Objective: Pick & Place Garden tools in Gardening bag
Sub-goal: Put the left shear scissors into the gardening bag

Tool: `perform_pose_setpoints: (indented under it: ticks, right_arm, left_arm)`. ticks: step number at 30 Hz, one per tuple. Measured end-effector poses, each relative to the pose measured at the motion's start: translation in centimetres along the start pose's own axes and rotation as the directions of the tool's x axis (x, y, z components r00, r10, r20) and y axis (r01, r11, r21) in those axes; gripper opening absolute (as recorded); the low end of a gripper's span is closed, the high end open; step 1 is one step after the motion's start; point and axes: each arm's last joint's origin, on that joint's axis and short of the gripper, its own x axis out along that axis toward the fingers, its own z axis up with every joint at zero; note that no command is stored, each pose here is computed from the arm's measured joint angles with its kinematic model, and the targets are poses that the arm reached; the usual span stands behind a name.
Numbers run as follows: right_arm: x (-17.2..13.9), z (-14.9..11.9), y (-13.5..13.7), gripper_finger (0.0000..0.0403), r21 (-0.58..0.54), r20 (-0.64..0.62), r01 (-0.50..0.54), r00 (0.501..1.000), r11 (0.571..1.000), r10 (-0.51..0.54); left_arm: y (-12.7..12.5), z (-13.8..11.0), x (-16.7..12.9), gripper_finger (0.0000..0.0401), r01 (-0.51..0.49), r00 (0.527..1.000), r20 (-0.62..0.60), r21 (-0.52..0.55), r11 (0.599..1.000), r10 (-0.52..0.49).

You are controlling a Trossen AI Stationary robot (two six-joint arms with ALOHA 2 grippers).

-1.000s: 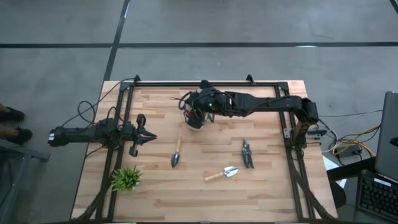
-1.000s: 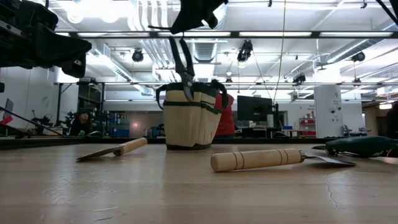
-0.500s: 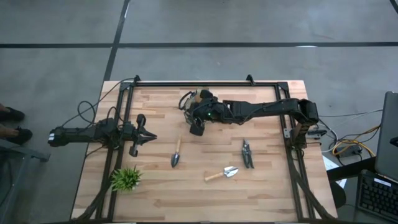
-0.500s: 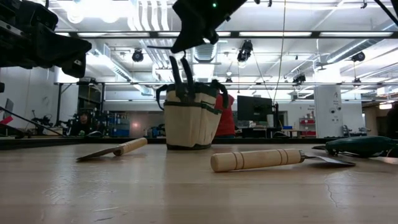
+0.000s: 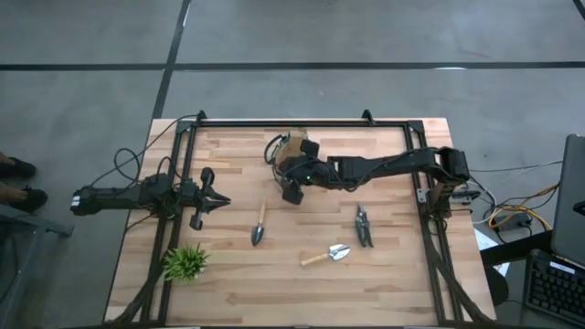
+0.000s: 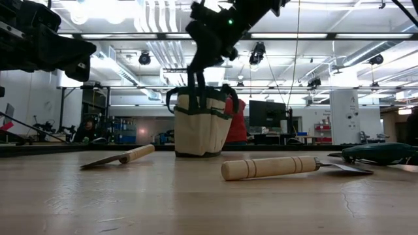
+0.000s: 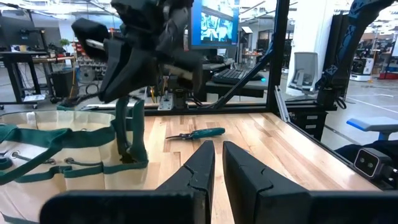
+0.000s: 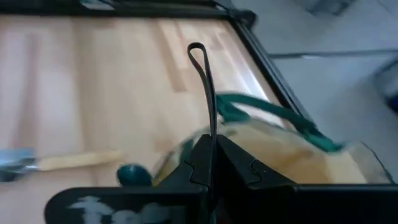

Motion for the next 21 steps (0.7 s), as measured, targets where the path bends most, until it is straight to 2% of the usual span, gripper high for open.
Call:
perform_pose_setpoints:
  ticks: [4,6,18,21]
  right_arm:
    - [0.17,-0.22,-0.23,0.0008,0.012,0.015,0.105,0.994,0.994,-0.105]
    - [0.17,0.0,-0.31,0.0008,0.02,0.035,0.121,0.992,0.992,-0.122]
    - [0.37,-0.62,-0.21,0.0008,0.016,0.024,0.121,0.992,0.993,-0.121]
    - [0.38,-0.63,-0.12,0.0008,0.012,0.023,0.089,0.996,0.996,-0.089]
  left_arm:
    - [0.0,0.0,0.0,0.0037,0.0,1.0,0.0,0.0,1.0,0.0]
    - [0.0,0.0,0.0,0.0037,0.0,1.0,0.0,0.0,1.0,0.0]
    - [0.0,0.0,0.0,0.0037,0.0,1.0,0.0,0.0,1.0,0.0]
    - [0.0,0.0,0.0,0.0037,0.0,1.0,0.0,0.0,1.0,0.0]
